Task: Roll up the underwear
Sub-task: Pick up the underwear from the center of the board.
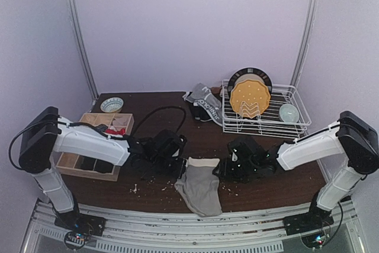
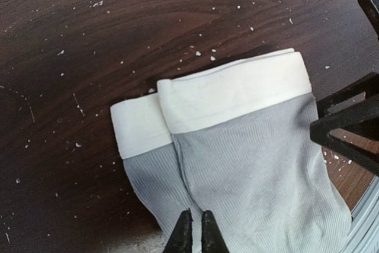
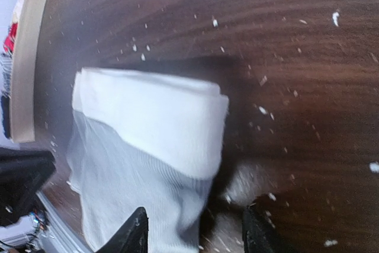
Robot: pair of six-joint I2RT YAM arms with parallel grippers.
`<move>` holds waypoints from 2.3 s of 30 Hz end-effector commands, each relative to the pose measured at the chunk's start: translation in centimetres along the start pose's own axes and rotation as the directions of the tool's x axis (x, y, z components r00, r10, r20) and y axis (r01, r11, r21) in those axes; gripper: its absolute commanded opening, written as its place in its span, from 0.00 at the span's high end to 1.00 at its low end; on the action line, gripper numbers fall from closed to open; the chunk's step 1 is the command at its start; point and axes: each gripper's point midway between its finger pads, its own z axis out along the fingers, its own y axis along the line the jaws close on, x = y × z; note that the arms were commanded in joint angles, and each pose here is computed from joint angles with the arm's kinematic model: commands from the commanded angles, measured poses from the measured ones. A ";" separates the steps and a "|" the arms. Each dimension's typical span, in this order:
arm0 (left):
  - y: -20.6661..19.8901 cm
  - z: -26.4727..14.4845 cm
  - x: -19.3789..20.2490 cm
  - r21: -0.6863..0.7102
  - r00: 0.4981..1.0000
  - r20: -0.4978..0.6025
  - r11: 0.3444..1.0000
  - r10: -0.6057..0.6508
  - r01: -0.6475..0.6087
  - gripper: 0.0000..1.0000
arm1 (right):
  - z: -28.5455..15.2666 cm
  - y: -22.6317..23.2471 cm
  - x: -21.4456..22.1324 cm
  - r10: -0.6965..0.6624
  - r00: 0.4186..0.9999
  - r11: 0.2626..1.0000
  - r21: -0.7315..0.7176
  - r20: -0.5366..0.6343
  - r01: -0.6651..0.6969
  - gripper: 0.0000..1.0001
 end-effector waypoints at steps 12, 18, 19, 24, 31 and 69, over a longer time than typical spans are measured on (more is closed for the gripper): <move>0.4 -0.7 0.2 0.000 1.000 0.025 1.000 0.001 -0.001 0.94 | -0.6 0.4 -1.6 -0.058 0.997 0.997 0.040 -0.046 0.060 1.00; 0.7 -0.4 0.4 -0.010 0.999 0.033 1.000 -0.006 0.006 0.94 | -3.2 -0.3 -2.5 -0.110 0.993 0.977 0.177 -0.051 0.117 1.00; 0.8 -0.4 0.4 -0.013 0.999 0.035 1.000 -0.005 0.006 0.94 | -3.4 0.0 -2.6 -0.113 0.992 0.977 0.177 -0.050 0.120 1.00; 1.1 0.0 0.3 -0.028 0.999 0.034 1.000 -0.011 0.012 0.86 | -3.1 0.3 -2.5 -0.131 0.989 0.968 0.205 -0.068 0.142 1.00; 0.1 0.1 -0.3 0.038 0.999 0.026 0.999 -0.035 0.034 0.36 | -1.6 -1.1 -2.4 -0.117 0.990 0.958 0.253 -0.074 0.132 1.00; 0.5 2.1 -0.5 0.021 0.994 -0.104 0.999 -0.038 0.040 1.00 | 0.5 -0.9 -2.8 -0.082 0.995 0.980 0.178 -0.065 0.093 0.78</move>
